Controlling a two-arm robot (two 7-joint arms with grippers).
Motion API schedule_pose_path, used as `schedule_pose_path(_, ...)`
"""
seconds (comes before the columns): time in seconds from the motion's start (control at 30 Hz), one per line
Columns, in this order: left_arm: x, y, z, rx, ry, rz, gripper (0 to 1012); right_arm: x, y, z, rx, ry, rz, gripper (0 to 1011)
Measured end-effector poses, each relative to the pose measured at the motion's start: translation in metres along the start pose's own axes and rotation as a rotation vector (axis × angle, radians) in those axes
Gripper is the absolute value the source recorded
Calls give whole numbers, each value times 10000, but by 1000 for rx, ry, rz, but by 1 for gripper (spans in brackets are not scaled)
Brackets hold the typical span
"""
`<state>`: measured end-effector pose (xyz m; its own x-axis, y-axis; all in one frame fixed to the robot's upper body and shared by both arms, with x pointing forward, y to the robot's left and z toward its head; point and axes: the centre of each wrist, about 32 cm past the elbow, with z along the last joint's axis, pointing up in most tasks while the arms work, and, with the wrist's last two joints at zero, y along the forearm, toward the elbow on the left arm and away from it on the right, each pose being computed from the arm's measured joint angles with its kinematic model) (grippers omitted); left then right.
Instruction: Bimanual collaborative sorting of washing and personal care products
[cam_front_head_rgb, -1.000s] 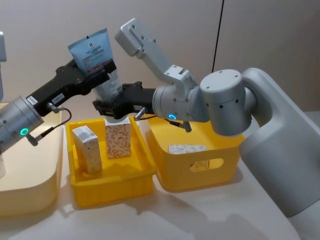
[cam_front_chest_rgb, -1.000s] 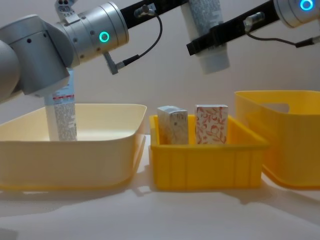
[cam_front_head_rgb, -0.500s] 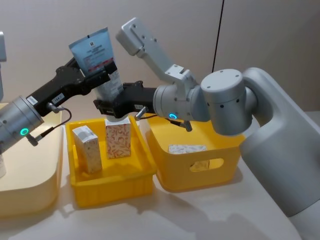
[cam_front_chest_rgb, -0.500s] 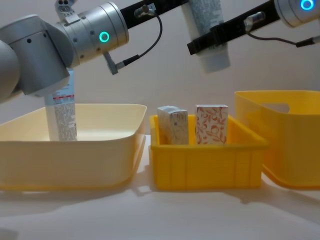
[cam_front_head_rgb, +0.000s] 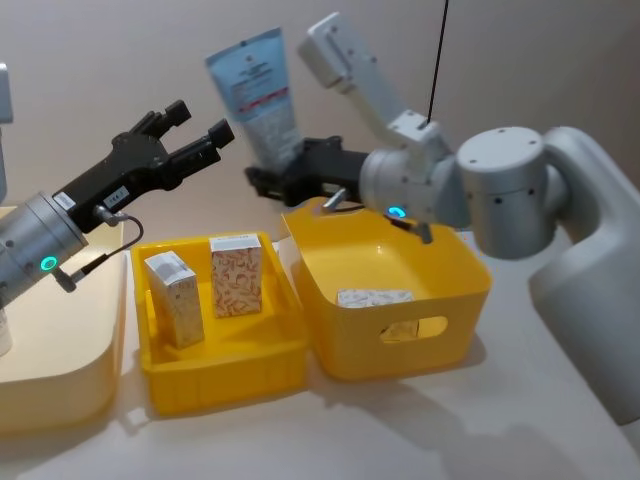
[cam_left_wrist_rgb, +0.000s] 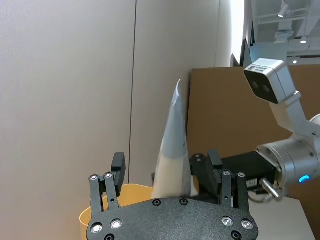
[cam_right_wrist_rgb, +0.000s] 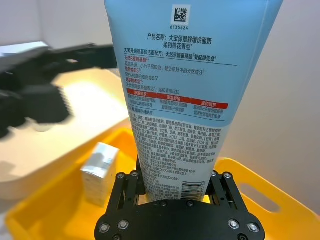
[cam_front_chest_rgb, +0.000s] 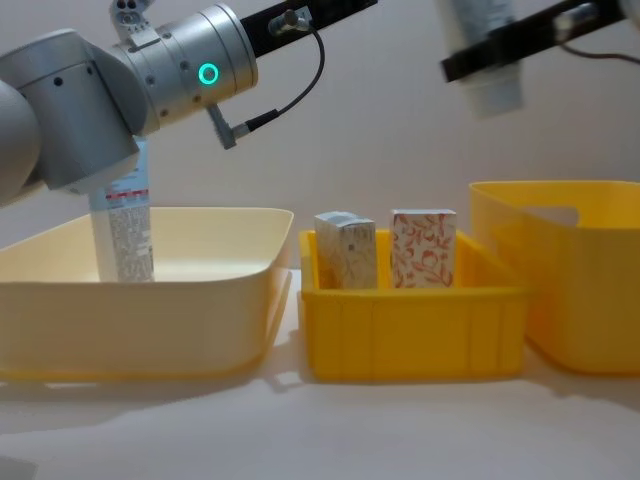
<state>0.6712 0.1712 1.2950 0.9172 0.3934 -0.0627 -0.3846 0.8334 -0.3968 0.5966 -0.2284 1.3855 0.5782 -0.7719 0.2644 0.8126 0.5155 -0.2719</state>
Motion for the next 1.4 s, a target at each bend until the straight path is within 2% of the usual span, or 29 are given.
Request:
schedule_pose_path(0.03, 0, 0, 0, 0, 0, 0, 1003, 52, -50, -17, 0, 1, -19, 575)
schedule_pose_path(0.13, 0, 0, 0, 0, 0, 0, 1003, 120, -120, -42, -3, 2, -47, 575)
schedule_pose_path(0.17, 0, 0, 0, 0, 0, 0, 1003, 181, -188, -79, -11, 7, -74, 575)
schedule_pose_path(0.43, 0, 1, 0, 0, 0, 0, 1003, 323, -341, -187, -52, 38, -161, 575)
schedule_pose_path(0.6, 0, 0, 0, 0, 0, 0, 1003, 375, -322, -256, -88, 66, -200, 575)
schedule_pose_path(0.9, 0, 0, 0, 0, 0, 0, 1003, 431, -163, -326, -150, 112, -256, 576)
schedule_pose_path(0.97, 0, 0, 0, 0, 0, 0, 1003, 439, -131, -338, -161, 121, -265, 627)
schedule_pose_path(1.0, 0, 0, 0, 0, 0, 0, 1003, 440, -123, -341, -164, 123, -267, 688)
schedule_pose_path(1.2, 0, 1, 0, 0, 0, 0, 1003, 454, -61, -362, -187, 138, -285, 828)
schedule_pose_path(1.23, 1, 1, 1, 0, 0, 0, 1003, 454, -56, -364, -189, 139, -286, 889)
schedule_pose_path(1.4, 0, 0, 0, 0, 0, 0, 1003, 455, -28, -374, -199, 146, -292, 1001)
